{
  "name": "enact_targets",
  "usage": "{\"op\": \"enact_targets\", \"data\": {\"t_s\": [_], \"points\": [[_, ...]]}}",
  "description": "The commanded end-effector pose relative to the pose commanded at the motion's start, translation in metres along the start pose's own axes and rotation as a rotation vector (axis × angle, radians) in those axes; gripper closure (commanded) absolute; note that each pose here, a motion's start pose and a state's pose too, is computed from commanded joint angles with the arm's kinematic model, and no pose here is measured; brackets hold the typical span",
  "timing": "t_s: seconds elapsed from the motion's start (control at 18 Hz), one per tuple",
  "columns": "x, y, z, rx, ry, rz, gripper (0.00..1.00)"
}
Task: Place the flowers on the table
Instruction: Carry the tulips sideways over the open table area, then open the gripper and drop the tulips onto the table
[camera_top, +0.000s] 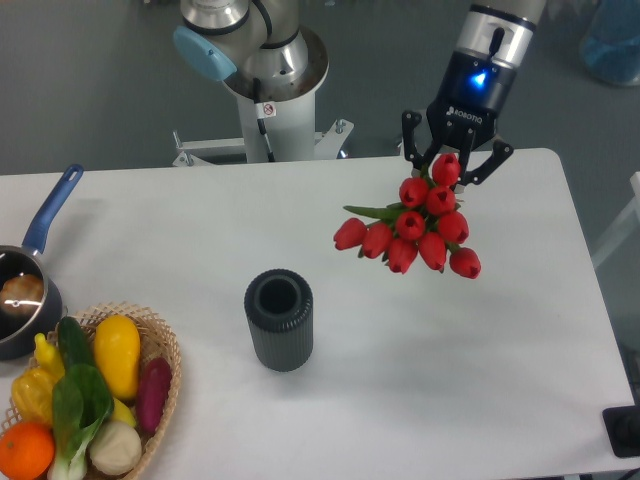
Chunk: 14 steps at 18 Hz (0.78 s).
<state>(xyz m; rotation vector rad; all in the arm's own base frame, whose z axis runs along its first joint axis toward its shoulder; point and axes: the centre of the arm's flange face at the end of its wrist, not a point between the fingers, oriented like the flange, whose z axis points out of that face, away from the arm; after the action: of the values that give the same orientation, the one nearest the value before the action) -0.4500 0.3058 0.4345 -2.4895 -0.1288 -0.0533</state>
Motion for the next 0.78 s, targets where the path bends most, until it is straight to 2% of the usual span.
{"op": "enact_targets", "data": {"t_s": [0.39, 0.78], "points": [[0.003, 0.002, 0.05, -0.146, 0.043, 0.027, 0.59], [-0.008, 0.012, 0.068, -0.226, 0.044, 0.026, 0.59]]}}
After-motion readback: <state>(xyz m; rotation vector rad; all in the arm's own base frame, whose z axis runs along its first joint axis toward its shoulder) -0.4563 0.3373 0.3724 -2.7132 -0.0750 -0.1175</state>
